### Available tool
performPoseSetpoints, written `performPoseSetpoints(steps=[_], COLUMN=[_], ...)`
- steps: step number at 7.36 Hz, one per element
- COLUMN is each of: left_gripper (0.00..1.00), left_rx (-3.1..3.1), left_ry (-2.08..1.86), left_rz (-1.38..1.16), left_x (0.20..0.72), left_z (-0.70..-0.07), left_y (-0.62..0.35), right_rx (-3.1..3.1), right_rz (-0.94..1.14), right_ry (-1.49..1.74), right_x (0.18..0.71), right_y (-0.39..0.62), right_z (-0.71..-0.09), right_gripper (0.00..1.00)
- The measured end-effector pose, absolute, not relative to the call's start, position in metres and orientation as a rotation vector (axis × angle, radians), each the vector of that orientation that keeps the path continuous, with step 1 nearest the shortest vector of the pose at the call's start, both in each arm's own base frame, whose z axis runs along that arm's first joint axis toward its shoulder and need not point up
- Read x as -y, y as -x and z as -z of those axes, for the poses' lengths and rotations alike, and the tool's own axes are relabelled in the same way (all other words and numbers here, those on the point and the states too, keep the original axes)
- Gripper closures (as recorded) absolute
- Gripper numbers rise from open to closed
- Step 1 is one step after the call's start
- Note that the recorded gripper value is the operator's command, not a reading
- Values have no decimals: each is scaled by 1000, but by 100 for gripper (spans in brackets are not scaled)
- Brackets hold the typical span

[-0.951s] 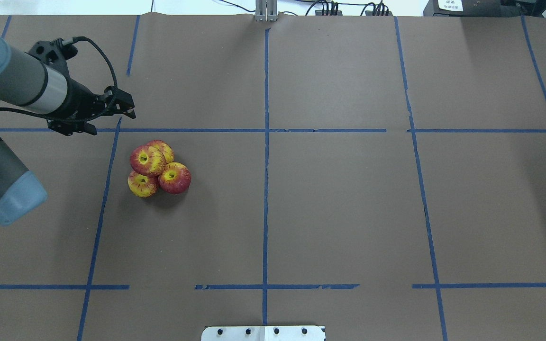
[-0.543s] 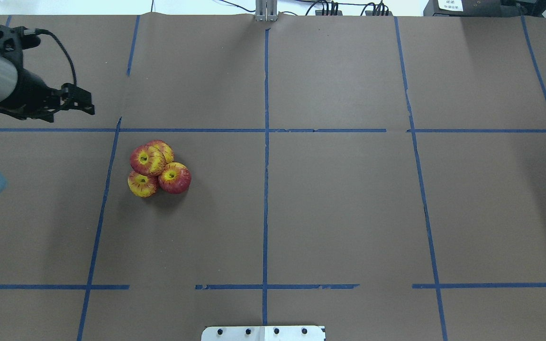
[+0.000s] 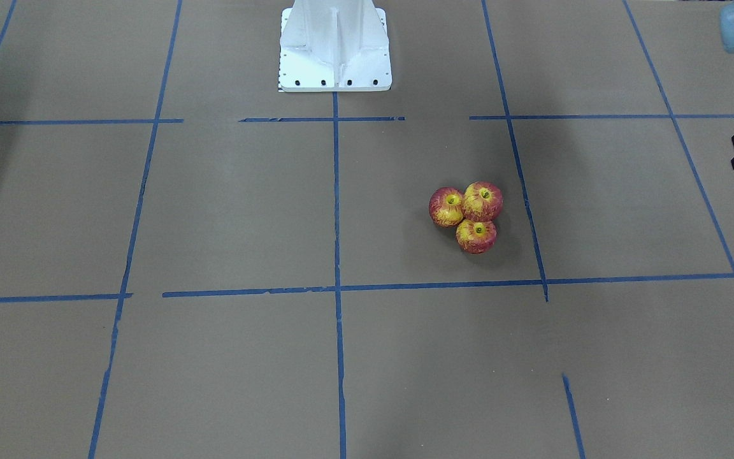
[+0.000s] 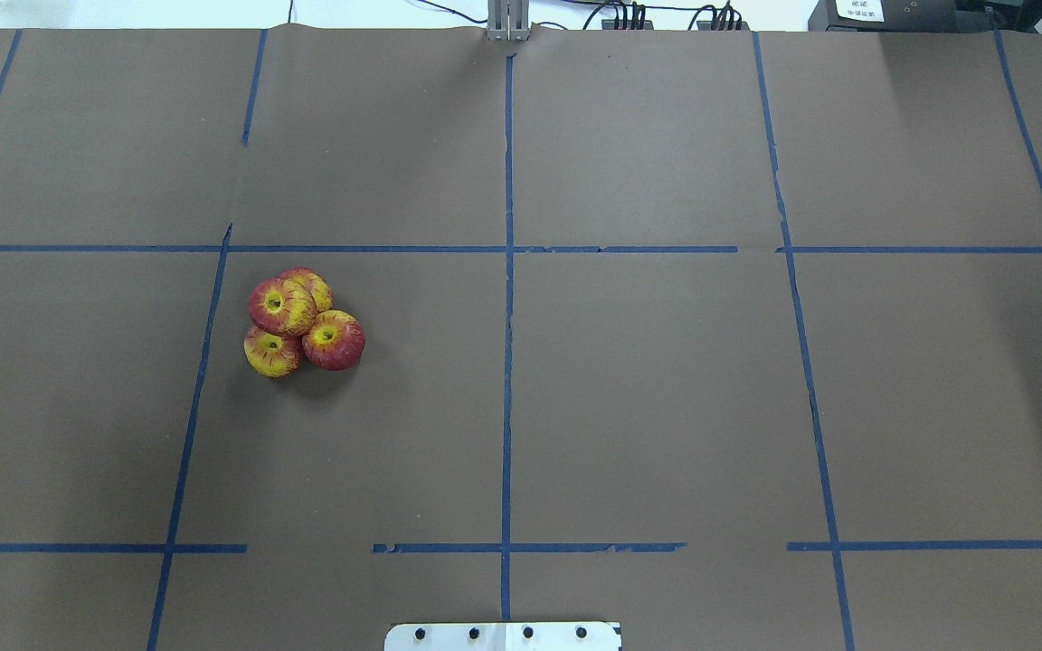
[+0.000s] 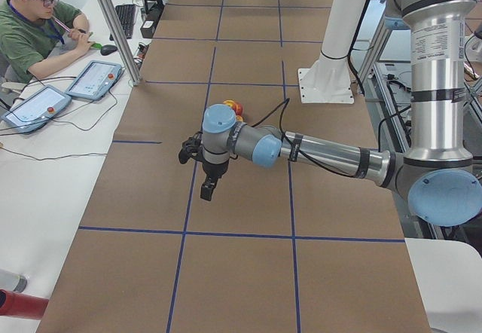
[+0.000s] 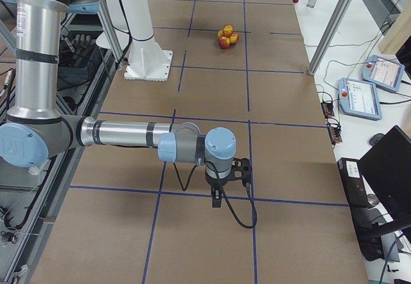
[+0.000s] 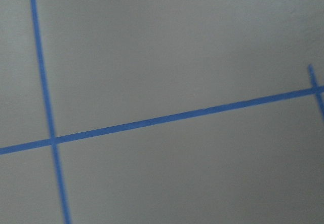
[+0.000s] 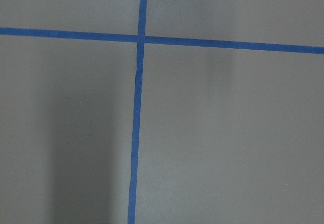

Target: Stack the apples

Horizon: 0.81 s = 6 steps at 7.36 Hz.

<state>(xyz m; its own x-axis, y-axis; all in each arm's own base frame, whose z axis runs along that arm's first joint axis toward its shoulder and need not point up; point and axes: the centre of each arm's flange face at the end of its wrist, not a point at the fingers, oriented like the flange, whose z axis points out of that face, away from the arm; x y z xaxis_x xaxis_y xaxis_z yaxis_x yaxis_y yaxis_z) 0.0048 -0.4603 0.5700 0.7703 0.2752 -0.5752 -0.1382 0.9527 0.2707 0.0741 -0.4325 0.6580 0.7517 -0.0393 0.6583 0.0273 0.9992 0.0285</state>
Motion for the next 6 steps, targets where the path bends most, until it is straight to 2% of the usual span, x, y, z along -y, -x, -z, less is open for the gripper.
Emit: performPoseSetpoints(steps=[2,6], left_gripper=[0,0], left_rx=[-652,-746], left_ry=[-141,-102], left_rz=[-178,-126], left_x=[440,421], left_z=[-606,-620], left_y=[56,72], right_rx=[719,719], right_rz=[36,37], right_ry=[-17,-18], right_x=[432,432], right_y=[-74,-74], right_z=[-658,-658], right_gripper=[0,0])
